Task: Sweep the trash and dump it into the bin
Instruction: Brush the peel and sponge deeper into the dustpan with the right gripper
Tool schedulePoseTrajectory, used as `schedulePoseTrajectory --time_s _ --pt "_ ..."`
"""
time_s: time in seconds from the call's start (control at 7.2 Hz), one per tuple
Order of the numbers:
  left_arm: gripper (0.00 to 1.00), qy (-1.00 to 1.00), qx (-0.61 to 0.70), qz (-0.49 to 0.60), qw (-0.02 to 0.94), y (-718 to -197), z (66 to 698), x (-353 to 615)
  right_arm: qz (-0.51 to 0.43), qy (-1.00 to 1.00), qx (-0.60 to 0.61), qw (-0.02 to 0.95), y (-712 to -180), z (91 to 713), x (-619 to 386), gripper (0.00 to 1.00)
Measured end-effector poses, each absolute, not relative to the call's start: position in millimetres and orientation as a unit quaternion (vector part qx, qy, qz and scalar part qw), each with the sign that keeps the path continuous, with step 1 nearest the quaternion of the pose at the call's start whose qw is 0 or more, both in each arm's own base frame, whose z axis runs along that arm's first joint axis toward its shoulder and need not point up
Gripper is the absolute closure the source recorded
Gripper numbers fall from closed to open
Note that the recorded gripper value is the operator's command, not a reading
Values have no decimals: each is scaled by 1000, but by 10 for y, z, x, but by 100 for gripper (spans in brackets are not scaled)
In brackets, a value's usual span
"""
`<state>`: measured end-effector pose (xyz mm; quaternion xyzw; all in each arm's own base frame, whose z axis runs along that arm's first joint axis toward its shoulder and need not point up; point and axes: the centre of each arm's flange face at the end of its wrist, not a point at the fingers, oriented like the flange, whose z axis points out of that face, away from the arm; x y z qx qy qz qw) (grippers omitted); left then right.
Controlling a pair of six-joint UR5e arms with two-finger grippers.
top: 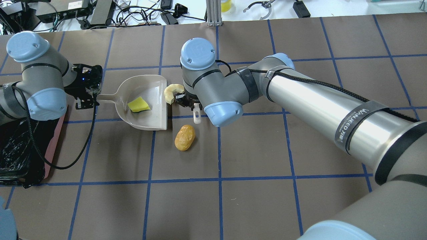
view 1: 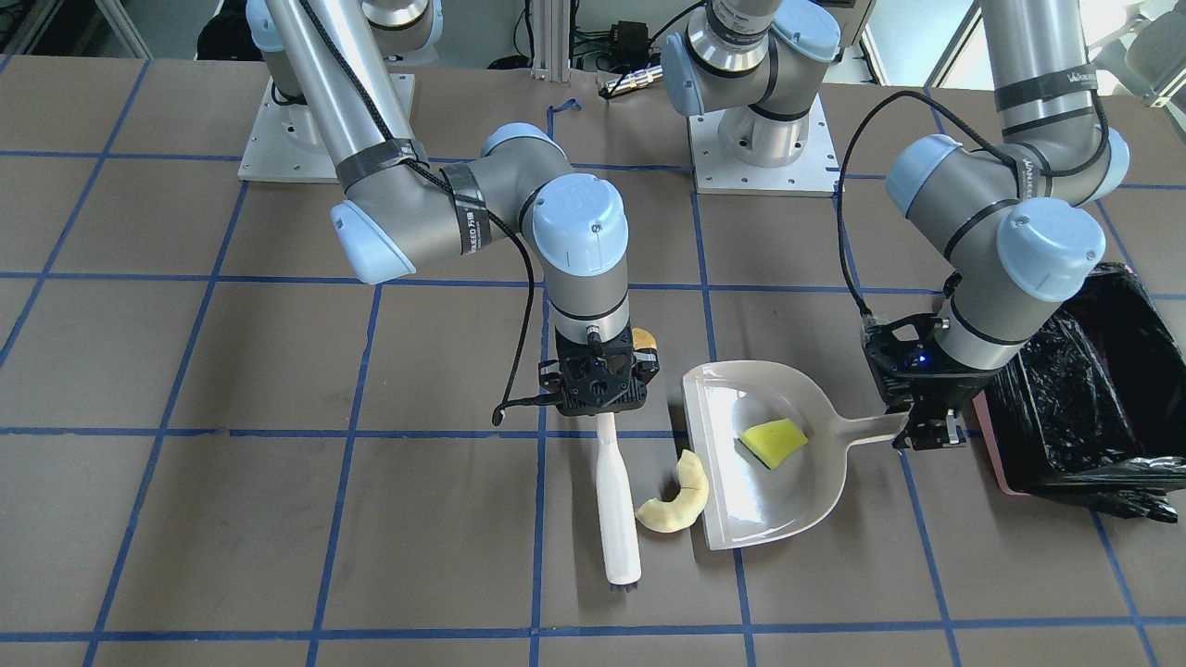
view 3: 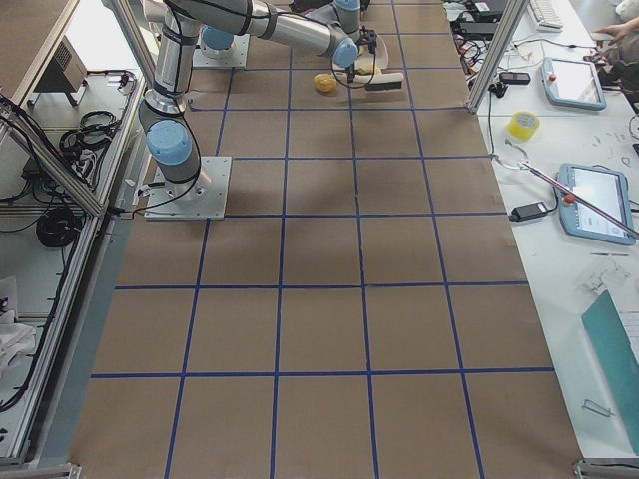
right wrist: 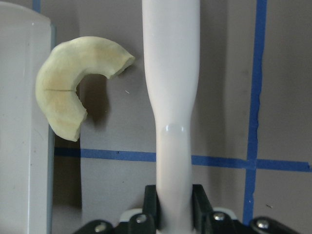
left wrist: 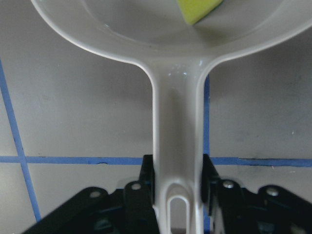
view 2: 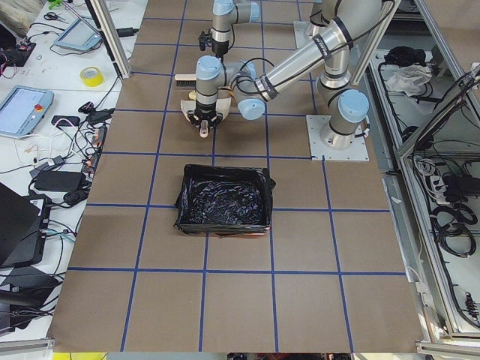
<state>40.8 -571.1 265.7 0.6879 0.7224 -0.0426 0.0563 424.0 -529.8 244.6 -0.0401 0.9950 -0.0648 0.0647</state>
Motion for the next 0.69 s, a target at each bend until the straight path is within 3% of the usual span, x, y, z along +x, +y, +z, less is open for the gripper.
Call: schedulePoseTrajectory --time_s 0.69 --pt "100 725 685 -52 50 -6037 2478 297 -66 989 21 133 -5411 2376 4494 100"
